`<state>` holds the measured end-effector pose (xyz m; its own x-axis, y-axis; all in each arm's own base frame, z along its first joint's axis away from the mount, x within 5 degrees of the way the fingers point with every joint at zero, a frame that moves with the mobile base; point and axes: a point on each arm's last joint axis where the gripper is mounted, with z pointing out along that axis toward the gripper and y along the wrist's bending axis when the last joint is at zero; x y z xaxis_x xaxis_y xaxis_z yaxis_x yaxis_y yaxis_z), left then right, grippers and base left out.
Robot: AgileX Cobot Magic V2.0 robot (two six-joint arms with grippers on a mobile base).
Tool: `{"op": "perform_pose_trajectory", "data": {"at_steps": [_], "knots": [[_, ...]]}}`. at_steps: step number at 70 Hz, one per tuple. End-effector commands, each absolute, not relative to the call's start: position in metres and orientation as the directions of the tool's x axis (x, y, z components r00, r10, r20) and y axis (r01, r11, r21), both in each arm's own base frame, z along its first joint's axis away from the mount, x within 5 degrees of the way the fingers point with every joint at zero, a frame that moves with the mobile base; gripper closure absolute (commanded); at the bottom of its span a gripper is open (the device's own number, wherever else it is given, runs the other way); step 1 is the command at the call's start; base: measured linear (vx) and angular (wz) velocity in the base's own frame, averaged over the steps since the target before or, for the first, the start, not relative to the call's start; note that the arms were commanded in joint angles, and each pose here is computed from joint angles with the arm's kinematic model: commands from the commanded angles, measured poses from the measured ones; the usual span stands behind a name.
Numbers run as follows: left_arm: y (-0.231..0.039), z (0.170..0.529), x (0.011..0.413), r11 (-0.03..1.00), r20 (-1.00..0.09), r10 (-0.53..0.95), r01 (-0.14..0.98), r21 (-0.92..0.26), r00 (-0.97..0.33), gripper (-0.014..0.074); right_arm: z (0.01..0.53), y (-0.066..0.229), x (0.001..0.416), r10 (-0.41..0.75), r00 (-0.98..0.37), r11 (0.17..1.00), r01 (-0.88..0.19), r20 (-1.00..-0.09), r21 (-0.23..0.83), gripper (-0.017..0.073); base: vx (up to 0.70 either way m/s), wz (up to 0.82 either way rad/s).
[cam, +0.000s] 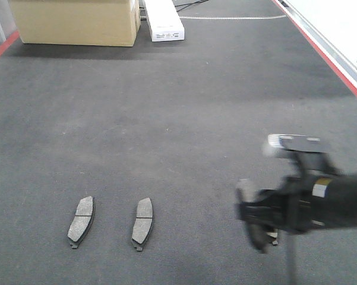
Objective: Move and align brake pads A on conveyor
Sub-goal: 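Move the right gripper's pad down toward the belt beside the pads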
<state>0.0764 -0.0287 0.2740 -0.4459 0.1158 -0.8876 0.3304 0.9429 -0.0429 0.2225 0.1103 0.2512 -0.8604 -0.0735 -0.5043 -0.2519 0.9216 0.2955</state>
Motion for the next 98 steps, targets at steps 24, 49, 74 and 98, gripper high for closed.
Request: {"op": "perform_pose_trajectory", "data": {"at_steps": [24,49,74,98], "knots": [[-0.031,0.288,0.078,0.938,-0.924,0.084,0.342,-0.053,-0.373,0.0600,0.214,0.149,0.293,0.035,-0.902,0.931,-0.127,-0.431,0.341,0.0459,0.00,0.00],[-0.031,0.288,0.078,0.938,-0.924,0.084,0.342,-0.053,-0.373,0.0600,0.193,0.152,0.304,0.055,-0.901,0.937,-0.102,-0.429,0.333,0.0413,0.00,0.00],[-0.031,0.288,0.078,0.938,-0.924,0.084,0.342,-0.053,-0.373,0.0600,0.190,0.153,0.307,0.034,-0.890,0.939,-0.127,-0.455,0.318,0.0252,0.00,0.00],[-0.031,0.288,0.078,0.938,-0.924,0.084,0.342,-0.053,-0.373,0.0600,0.191,0.153,0.307,0.049,-0.892,0.936,-0.116,-0.449,0.332,0.0164,0.00,0.00]]}}
